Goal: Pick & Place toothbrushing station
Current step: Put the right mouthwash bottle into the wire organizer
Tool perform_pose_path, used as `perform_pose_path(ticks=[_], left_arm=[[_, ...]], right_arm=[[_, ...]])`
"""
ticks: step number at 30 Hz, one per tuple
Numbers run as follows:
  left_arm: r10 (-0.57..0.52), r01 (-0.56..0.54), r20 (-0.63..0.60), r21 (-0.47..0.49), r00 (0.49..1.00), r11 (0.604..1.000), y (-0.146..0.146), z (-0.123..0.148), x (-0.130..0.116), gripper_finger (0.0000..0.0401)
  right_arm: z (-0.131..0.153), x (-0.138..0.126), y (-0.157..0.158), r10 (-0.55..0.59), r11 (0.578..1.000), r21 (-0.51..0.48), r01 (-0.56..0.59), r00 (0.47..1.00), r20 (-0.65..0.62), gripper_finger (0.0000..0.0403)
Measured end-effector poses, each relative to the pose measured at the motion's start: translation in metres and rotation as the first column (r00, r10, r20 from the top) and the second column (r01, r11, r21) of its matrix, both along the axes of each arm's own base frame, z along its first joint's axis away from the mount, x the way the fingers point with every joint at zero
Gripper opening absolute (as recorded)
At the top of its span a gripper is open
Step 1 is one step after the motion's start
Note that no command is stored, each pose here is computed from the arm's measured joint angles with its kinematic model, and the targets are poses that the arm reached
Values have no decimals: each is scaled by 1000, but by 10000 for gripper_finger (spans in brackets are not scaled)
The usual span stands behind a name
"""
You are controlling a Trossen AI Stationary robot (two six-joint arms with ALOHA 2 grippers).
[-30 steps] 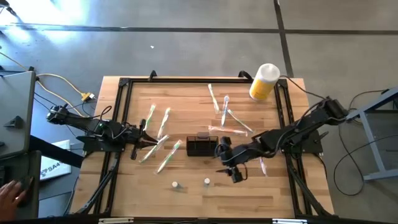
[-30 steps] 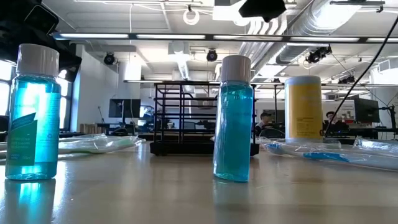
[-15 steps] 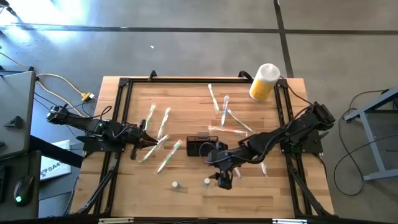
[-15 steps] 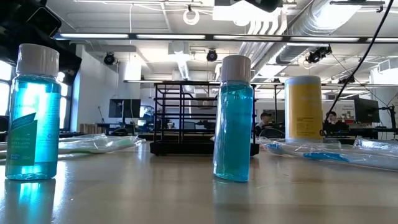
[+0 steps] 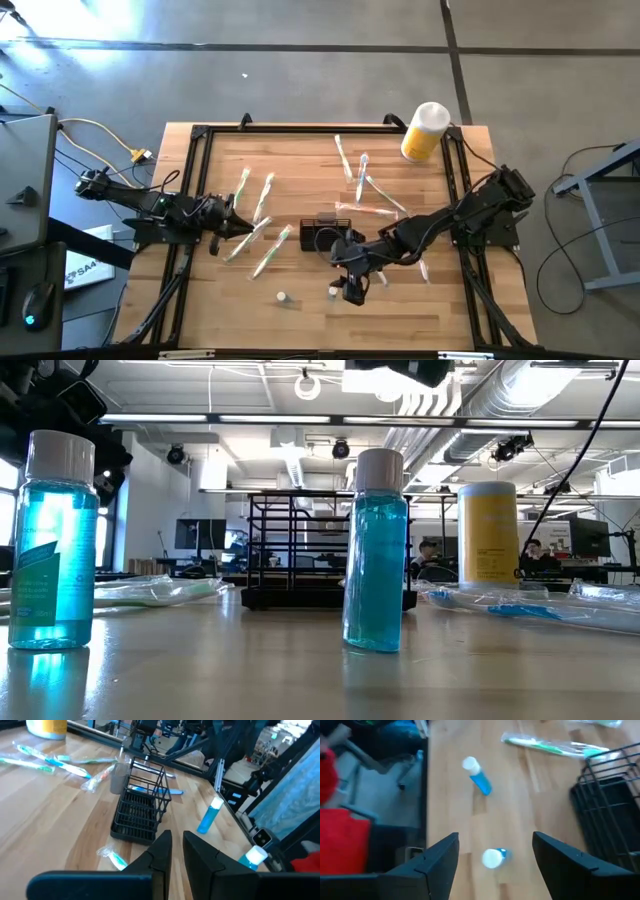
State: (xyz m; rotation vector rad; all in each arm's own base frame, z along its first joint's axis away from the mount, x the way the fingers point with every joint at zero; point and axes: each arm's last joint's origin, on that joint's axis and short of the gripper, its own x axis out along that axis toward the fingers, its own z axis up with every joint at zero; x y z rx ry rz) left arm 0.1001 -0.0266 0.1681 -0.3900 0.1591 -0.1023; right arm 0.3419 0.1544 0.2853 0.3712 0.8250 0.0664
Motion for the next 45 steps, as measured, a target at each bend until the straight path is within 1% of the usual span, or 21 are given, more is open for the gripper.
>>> perform_pose_path(ticks=[1,3,4,6,7,8,10,12,14,16,19,21,24,29,32,34,36,38,40,43,45], left_arm=[[1,-1,-1,-9,1000,1000,0,0,0,47],[3,-3,-3,-21,1000,1000,0,0,0,47],[3,-3,-4,-23,1000,1000,0,0,0,47],[4,-4,-4,-24,1000,1000,0,0,0,47],[3,-4,-4,-24,1000,1000,0,0,0,47],[4,-4,-4,-24,1000,1000,0,0,0,47],[4,-4,-4,-24,1000,1000,0,0,0,47],[4,-4,-5,-29,1000,1000,0,0,0,47],[6,-6,-7,-36,1000,999,0,0,0,47],[8,-8,-8,-43,1000,999,0,0,0,47],[9,-9,-13,-40,1000,999,0,-1,0,47],[7,-7,-14,-28,1000,1000,0,-1,0,47],[7,-7,-23,-26,1000,1000,0,-2,1,47],[1,-2,-35,-25,999,1000,-1,-3,1,47],[-4,3,-39,-34,999,999,-1,-3,1,47],[-3,1,-41,-42,999,999,-1,-3,1,47],[-3,1,-42,-43,999,999,-1,-3,1,47],[-4,2,-42,-44,999,999,-1,-3,1,47],[-3,1,-44,-50,999,999,-1,-3,1,47],[-1,-3,-48,-68,999,998,-1,-3,1,47],[-1,-3,-50,-68,999,998,-1,-3,1,47]], right_arm=[[-1,0,2,-12,1000,-5,12,1000,6,244],[-3,5,6,-55,998,40,54,998,16,244],[-5,4,6,-70,996,52,70,998,-4,244],[-13,4,8,-105,993,57,108,993,-44,244],[-15,7,9,-117,991,66,119,992,-41,244],[-18,9,9,-130,990,55,132,991,-41,244],[-26,7,10,-130,991,20,132,988,-82,244],[-30,13,12,-146,988,34,148,987,-68,244],[-37,11,14,-152,988,13,154,983,-99,244],[-42,16,16,-156,987,14,158,984,-91,244],[-47,15,14,-173,985,-21,172,978,-115,244],[-47,20,13,-196,980,8,197,976,-96,244],[-48,19,12,-200,979,6,202,974,-105,244],[-49,18,13,-261,962,47,269,957,-129,244],[-48,16,17,-280,954,68,291,950,-135,244],[-49,15,19,-291,951,65,301,947,-134,244],[-54,17,22,-304,946,72,316,942,-143,244],[-59,15,24,-306,944,71,321,937,-168,244],[-63,20,27,-308,939,102,327,936,-168,244],[-70,19,30,-293,945,91,315,935,-197,244],[-75,24,30,-286,945,107,310,938,-197,244]])
